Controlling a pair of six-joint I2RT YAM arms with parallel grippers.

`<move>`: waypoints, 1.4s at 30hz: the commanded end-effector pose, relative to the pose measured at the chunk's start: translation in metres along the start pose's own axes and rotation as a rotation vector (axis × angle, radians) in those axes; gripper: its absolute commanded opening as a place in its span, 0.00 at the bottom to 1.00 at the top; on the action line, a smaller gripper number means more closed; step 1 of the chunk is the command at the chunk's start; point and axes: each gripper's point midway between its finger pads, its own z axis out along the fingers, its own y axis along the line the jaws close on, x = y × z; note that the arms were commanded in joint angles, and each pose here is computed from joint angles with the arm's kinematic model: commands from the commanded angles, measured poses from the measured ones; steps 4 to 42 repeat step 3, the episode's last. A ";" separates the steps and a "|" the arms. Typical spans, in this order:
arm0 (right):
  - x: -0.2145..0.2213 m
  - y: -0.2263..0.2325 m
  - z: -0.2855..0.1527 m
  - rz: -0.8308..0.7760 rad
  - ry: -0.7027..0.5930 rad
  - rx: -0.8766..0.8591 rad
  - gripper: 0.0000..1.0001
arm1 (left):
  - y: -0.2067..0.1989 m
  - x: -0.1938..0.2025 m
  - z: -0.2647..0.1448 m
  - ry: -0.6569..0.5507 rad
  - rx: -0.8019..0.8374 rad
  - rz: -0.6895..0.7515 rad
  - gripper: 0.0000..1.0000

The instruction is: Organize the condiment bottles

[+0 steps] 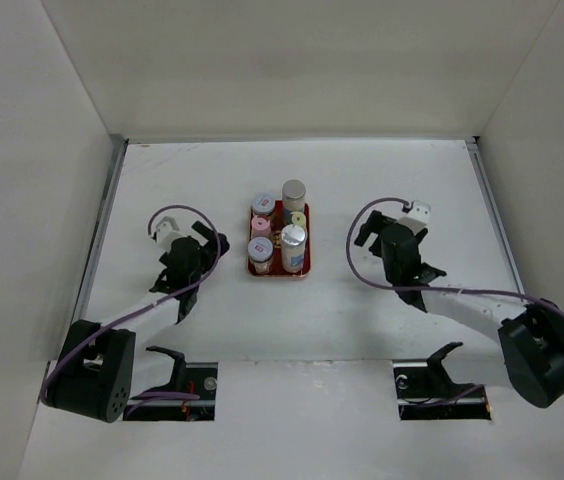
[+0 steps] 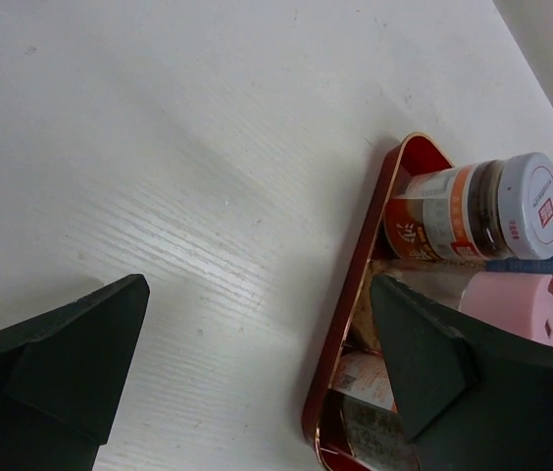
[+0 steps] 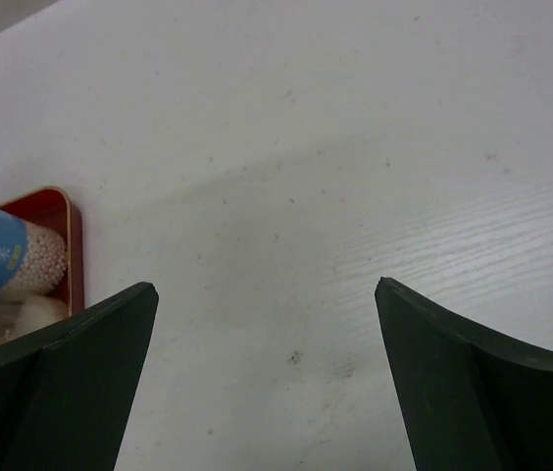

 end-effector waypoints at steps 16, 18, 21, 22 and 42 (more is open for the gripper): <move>-0.015 0.032 0.009 0.068 -0.023 -0.093 1.00 | -0.018 -0.023 0.000 -0.059 0.025 0.009 1.00; -0.015 0.032 0.009 0.068 -0.023 -0.093 1.00 | -0.018 -0.023 0.000 -0.059 0.025 0.009 1.00; -0.015 0.032 0.009 0.068 -0.023 -0.093 1.00 | -0.018 -0.023 0.000 -0.059 0.025 0.009 1.00; -0.015 0.032 0.009 0.068 -0.023 -0.093 1.00 | -0.018 -0.023 0.000 -0.059 0.025 0.009 1.00; -0.015 0.032 0.009 0.068 -0.023 -0.093 1.00 | -0.018 -0.023 0.000 -0.059 0.025 0.009 1.00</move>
